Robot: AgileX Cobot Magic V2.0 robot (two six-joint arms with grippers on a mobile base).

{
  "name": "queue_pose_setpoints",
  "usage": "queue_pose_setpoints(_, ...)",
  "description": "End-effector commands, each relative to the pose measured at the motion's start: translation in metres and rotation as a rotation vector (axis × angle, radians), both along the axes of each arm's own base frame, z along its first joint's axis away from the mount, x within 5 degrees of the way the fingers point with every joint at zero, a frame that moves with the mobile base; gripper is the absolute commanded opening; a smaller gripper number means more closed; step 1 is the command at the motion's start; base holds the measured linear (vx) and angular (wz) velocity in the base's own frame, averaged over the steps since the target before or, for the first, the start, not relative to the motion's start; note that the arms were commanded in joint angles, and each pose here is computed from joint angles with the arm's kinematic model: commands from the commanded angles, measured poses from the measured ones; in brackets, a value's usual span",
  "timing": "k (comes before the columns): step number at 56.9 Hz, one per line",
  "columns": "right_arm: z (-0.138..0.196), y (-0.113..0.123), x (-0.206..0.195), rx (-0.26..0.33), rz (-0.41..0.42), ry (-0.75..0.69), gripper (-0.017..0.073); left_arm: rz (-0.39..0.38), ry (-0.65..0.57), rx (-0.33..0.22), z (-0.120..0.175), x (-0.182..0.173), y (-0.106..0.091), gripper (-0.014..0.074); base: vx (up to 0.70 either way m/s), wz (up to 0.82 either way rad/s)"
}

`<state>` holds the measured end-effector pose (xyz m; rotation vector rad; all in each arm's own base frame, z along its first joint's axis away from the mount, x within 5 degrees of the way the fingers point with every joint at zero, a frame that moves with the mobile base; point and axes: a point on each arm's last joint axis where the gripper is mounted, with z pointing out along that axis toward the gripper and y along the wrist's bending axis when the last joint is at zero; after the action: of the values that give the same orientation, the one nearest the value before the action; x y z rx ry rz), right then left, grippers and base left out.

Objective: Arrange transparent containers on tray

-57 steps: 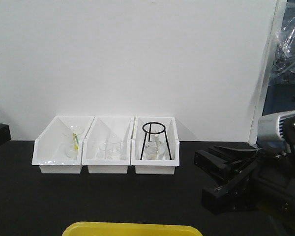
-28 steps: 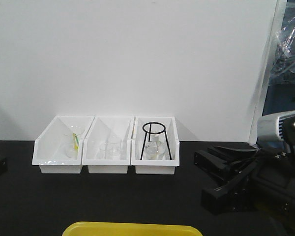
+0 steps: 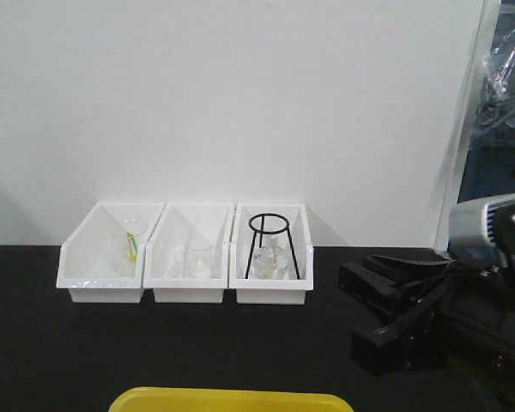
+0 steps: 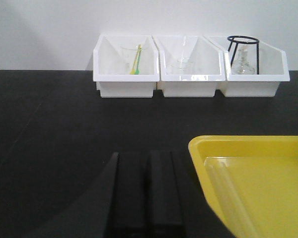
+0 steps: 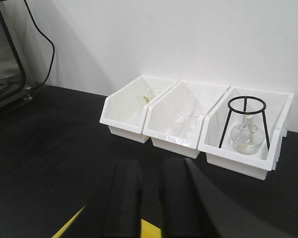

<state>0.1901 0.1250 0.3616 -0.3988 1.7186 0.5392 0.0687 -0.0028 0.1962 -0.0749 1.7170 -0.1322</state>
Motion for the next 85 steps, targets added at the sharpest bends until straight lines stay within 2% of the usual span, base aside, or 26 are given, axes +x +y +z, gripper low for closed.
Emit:
queue_pose_setpoints(1, 0.020, -0.006, -0.001, 0.044, -0.036, -0.100, 0.0207, 0.000, -0.127, -0.032, 0.001, -0.004, 0.000, -0.0006, 0.00, 0.00)
queue_pose_setpoints(12, 0.020, -0.006, -0.001, 0.045, -0.036, -0.099, 0.0207, 0.021, -0.060, -0.022, -0.013, -0.009, 0.002, -0.0006, 0.00, 0.00)
queue_pose_setpoints(22, 0.019, -0.005, 0.000, 0.042, -0.034, -0.094, 0.0207, 0.019, -0.075, 0.020, -0.014, -0.013, 0.002, -0.0006, 0.00, 0.00)
queue_pose_setpoints(28, 0.019, -0.005, 0.000, 0.041, -0.034, -0.093, 0.0207, 0.002, -0.076, 0.019, -0.014, -0.013, 0.001, -0.0006, 0.00, 0.00)
queue_pose_setpoints(35, 0.018, -0.005, 0.000, 0.039, -0.033, -0.092, 0.0207, -0.002, -0.070, -0.017, -0.014, -0.013, 0.001, -0.0006, 0.00, 0.00)
queue_pose_setpoints(70, 0.018, -0.005, 0.000, 0.038, -0.032, -0.093, 0.0207, -0.002, -0.070, -0.017, -0.014, -0.013, 0.001, -0.0006, 0.00, 0.00)
queue_pose_setpoints(77, 0.017, -0.005, -0.002, 0.019, -0.023, -0.089, 0.0204, -0.002, -0.070, -0.017, -0.014, -0.013, 0.001, -0.0006, 0.00, 0.00)
queue_pose_setpoints(79, 0.017, -0.005, -0.004, -0.003, -0.013, -0.093, 0.0195, -0.002, -0.070, -0.017, -0.014, -0.013, 0.001, -0.0006, 0.00, 0.00)
queue_pose_setpoints(85, 0.012, -0.013, -0.014, -0.123, -0.002, -0.183, 0.0132, -0.002, -0.070, -0.017, -0.014, -0.013, 0.001, -0.0006, 0.00, 0.00)
